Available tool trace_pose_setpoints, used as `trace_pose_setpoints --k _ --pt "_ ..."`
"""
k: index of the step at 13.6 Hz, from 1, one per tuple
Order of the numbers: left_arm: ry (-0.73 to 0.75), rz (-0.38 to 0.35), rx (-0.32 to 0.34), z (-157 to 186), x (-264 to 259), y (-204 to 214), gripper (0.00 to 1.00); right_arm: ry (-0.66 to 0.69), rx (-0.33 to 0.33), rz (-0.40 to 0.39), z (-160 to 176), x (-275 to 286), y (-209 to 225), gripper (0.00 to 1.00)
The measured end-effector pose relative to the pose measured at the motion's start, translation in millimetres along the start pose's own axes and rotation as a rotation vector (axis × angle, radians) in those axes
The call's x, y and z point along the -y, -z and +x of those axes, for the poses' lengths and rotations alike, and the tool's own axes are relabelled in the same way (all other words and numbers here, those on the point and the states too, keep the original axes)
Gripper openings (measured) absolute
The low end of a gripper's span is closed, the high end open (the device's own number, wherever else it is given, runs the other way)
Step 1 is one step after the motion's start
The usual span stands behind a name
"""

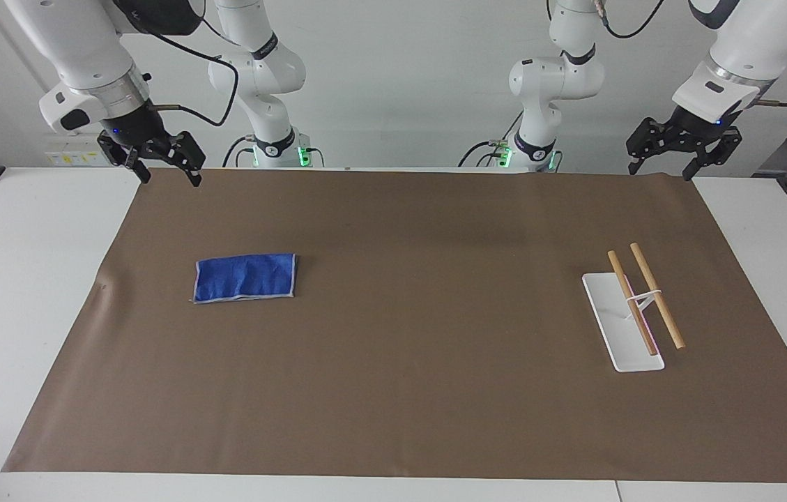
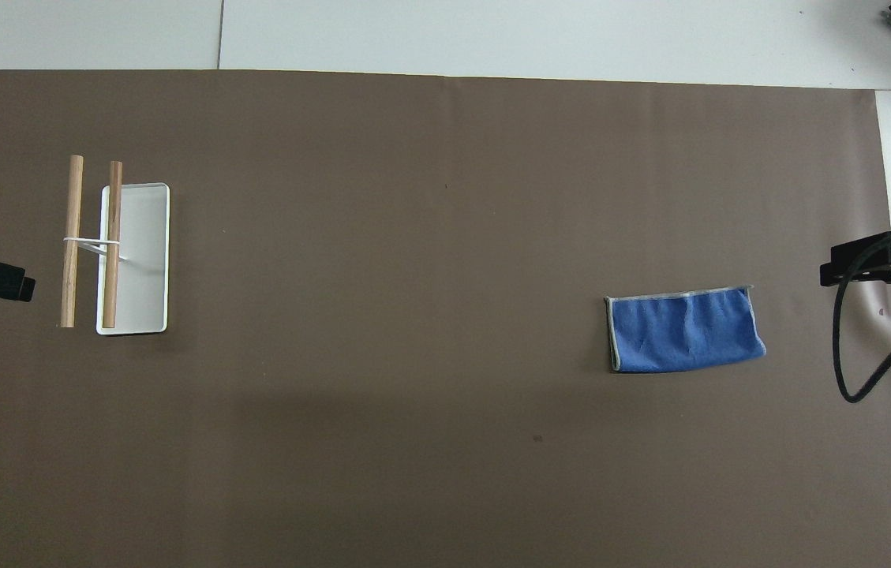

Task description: Right arm passes towel to left arm to hang

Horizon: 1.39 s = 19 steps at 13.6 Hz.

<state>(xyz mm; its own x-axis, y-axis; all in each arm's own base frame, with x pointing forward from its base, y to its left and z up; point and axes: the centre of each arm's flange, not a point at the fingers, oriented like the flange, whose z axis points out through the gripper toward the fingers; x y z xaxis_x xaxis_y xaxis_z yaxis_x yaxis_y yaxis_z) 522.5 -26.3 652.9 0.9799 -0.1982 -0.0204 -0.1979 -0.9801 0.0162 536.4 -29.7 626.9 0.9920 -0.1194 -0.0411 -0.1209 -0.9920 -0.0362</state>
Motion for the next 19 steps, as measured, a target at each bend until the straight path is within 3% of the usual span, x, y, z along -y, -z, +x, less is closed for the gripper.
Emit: trace_pose_setpoints --k 4,7,11,15,19 --pt "0.0 0.0 0.0 0 0 0 1.0 0.005 -0.03 0.0 3 2 -5 1.0" --pt "0.0 0.0 0.0 0 0 0 1.0 0.019 -0.058 -0.004 10 10 -32 1.0" --pt "0.0 0.0 0.0 0 0 0 1.0 0.054 -0.1 -0.006 19 35 -101 1.0" --pt "0.0 0.0 0.0 0 0 0 1.0 0.08 -0.056 -0.017 11 41 -183 1.0" --pt "0.0 0.0 0.0 0 0 0 1.0 0.102 -0.058 -0.02 -9 36 -249 1.0"
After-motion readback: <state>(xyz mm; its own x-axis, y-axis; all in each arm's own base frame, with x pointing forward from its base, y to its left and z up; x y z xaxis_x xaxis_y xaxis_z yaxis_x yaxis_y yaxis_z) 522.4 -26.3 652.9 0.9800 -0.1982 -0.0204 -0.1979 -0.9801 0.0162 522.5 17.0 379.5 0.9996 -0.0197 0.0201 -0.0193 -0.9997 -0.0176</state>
